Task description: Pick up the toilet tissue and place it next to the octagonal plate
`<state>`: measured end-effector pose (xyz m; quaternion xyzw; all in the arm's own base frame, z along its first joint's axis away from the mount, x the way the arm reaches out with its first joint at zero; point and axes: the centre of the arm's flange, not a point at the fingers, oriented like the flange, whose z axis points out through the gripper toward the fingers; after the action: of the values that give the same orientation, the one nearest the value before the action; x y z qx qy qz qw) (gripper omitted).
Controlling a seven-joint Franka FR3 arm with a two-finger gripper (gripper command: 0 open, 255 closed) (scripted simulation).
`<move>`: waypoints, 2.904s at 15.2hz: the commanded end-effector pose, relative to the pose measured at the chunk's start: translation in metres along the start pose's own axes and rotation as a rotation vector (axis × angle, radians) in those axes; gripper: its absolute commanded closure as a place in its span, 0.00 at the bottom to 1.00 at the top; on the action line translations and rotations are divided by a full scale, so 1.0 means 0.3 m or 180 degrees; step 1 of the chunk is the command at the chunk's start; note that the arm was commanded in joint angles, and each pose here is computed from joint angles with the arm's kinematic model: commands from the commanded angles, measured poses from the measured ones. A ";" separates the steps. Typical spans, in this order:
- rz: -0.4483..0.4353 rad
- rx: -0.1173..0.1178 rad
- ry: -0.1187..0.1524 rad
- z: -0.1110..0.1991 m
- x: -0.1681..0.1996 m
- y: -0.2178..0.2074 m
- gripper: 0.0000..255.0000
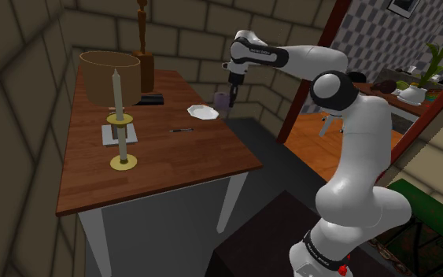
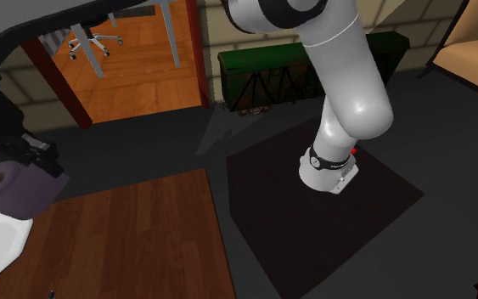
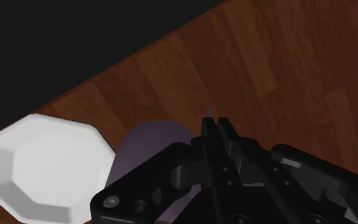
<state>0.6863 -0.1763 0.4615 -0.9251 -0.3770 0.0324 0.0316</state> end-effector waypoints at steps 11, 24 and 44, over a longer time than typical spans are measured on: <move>0.0003 -0.0001 -0.0001 0.203 0.328 0.009 1.00; 0.0003 -0.0001 -0.0001 0.374 0.335 0.023 1.00; 0.0003 -0.0001 -0.0001 0.207 0.335 0.023 0.00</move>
<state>0.7575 -0.1088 0.3953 -0.9253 -0.3766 0.0325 0.0314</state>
